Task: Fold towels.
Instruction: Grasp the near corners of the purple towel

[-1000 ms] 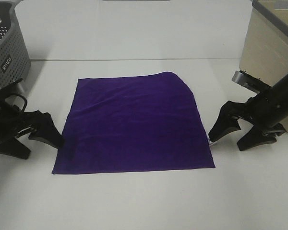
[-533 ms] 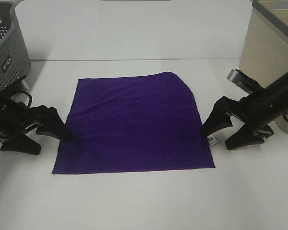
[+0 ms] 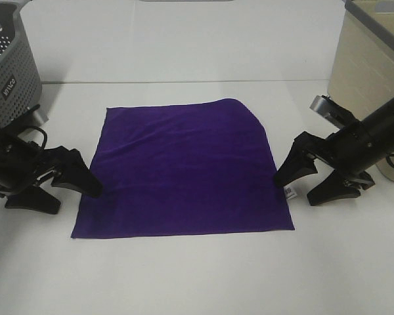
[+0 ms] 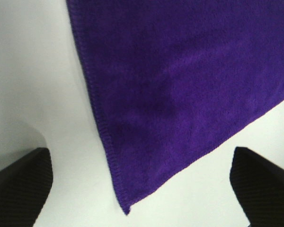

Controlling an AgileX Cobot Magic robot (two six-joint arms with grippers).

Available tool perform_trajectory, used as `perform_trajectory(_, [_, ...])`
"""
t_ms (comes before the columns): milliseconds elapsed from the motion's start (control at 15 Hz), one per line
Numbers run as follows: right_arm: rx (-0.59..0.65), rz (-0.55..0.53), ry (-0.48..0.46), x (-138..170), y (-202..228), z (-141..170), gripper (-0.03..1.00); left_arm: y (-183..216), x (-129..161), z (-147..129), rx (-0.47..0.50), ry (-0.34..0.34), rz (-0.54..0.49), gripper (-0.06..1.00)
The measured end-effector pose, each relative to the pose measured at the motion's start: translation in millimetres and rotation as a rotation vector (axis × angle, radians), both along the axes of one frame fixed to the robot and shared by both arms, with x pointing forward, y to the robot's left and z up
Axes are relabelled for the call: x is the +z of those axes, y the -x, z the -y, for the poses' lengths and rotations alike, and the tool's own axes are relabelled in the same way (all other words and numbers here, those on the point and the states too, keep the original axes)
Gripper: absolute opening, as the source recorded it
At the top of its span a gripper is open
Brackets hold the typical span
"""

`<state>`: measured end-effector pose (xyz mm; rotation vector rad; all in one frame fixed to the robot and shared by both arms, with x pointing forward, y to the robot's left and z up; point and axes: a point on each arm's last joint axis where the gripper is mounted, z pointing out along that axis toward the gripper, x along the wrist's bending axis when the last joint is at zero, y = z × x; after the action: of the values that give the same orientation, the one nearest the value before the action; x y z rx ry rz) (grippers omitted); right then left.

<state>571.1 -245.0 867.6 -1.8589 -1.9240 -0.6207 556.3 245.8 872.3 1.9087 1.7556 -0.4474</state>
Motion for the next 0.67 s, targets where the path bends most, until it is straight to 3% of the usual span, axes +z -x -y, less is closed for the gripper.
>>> perform_trajectory(267, [0.067, 0.021, 0.043, -6, 0, -52, 0.69, 4, -2, 56, -0.101, -0.043, 0.035, 0.85])
perform_trajectory(467, [0.130, -0.018, 0.025, -13, -3, -88, 0.63, -6, -5, 87, -0.113, -0.004, -0.021, 0.78])
perform_trajectory(600, [0.137, -0.037, 0.050, -14, -6, -93, 0.51, -9, -11, 93, -0.071, 0.011, -0.102, 0.64])
perform_trajectory(667, [0.138, -0.042, 0.065, -14, -7, -92, 0.42, -9, -14, 93, -0.054, 0.003, -0.130, 0.52])
